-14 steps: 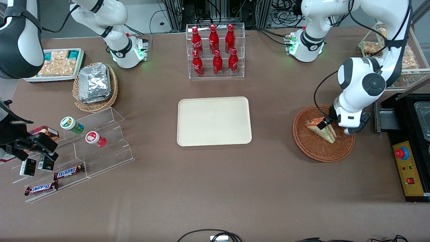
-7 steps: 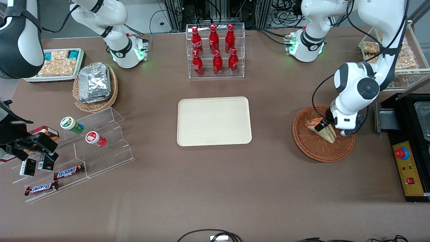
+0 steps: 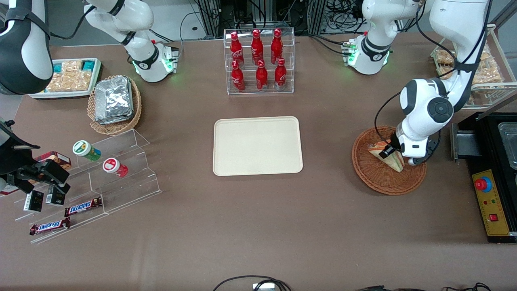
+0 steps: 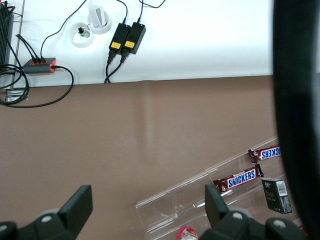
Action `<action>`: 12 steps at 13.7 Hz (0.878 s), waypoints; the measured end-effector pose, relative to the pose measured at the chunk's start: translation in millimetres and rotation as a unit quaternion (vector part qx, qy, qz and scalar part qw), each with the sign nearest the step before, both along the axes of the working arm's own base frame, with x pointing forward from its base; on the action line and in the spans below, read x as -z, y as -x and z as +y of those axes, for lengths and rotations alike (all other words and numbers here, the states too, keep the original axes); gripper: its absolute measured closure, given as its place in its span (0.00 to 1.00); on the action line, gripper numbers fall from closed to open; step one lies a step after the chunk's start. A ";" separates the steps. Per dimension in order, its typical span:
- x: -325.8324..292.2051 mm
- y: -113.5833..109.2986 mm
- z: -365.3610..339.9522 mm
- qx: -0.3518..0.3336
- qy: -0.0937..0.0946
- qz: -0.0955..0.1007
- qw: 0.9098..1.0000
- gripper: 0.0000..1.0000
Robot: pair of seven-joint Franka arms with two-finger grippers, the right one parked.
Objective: Place sandwich from basket to tray
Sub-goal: 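Close the left gripper on the wrapped sandwich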
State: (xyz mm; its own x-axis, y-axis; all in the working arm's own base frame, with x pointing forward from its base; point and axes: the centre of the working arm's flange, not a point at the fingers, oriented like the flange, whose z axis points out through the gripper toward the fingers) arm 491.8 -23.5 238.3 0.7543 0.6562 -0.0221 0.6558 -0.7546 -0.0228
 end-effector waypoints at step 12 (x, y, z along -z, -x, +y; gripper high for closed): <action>-146.4 -38.3 -11.4 0.058 -0.017 0.039 0.997 0.85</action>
State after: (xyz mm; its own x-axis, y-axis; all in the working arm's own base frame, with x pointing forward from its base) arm 530.1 -35.0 384.7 0.8220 0.5659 -0.0639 0.5593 -0.8233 -0.0968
